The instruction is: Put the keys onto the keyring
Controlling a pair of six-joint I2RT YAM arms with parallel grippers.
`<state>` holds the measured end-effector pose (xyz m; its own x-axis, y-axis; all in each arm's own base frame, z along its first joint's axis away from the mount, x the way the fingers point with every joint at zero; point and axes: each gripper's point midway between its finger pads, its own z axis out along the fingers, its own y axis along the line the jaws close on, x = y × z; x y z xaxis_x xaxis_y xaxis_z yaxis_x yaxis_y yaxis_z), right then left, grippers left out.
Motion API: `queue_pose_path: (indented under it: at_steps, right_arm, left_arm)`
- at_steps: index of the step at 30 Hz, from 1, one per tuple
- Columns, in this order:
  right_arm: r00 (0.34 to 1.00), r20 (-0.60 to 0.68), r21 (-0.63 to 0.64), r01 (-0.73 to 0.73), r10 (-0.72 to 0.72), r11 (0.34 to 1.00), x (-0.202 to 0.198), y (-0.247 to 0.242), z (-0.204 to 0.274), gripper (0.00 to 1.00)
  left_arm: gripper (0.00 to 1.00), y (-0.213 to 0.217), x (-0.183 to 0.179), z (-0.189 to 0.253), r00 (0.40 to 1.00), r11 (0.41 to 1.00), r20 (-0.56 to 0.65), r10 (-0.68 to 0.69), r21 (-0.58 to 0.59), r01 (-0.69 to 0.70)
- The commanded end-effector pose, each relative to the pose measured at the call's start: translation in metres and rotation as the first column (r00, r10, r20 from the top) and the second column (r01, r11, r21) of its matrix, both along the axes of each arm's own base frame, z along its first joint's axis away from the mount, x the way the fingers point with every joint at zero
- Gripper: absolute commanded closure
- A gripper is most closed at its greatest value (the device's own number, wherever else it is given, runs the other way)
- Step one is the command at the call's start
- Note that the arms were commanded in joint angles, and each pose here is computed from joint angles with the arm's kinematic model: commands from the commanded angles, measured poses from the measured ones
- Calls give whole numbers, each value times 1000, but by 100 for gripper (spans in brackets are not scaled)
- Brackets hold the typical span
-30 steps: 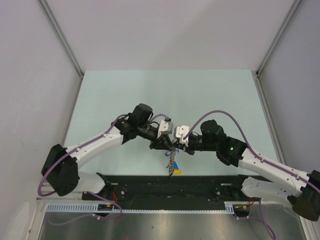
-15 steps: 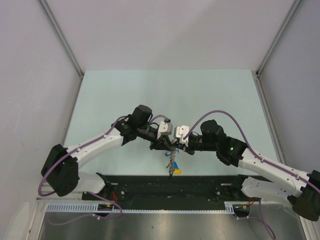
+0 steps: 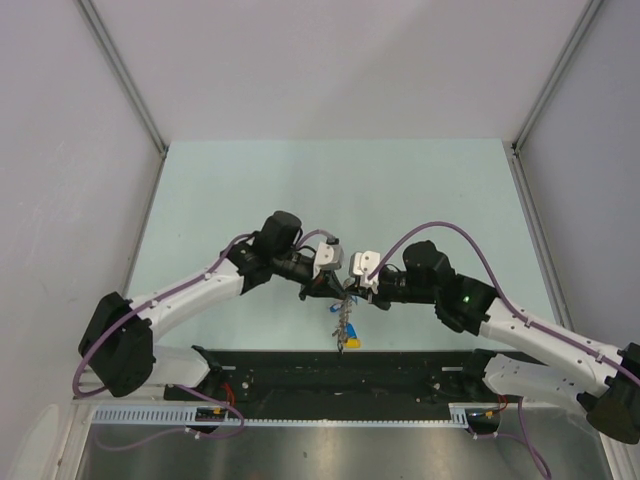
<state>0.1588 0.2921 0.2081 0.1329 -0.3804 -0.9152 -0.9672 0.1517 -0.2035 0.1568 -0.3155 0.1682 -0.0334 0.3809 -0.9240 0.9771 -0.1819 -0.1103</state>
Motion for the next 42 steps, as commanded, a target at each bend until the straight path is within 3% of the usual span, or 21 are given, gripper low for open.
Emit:
queue_pose_path:
  at_steps: [1,15,42]
  right_arm:
    - [997,53,61,50,-53,997,6,-5,33,100]
    - [997,15,112,75,-77,991,2,-7,27,100]
    - [991,-79,144,123,-112,982,-2,-11,2,100]
  left_arm:
    - [99,-3,-2,26,999,996,45,26,-90,-22]
    - [100,-1,-3,59,986,939,16,167,-307,-154]
    - [100,5,7,78,962,893,41,271,-384,-235]
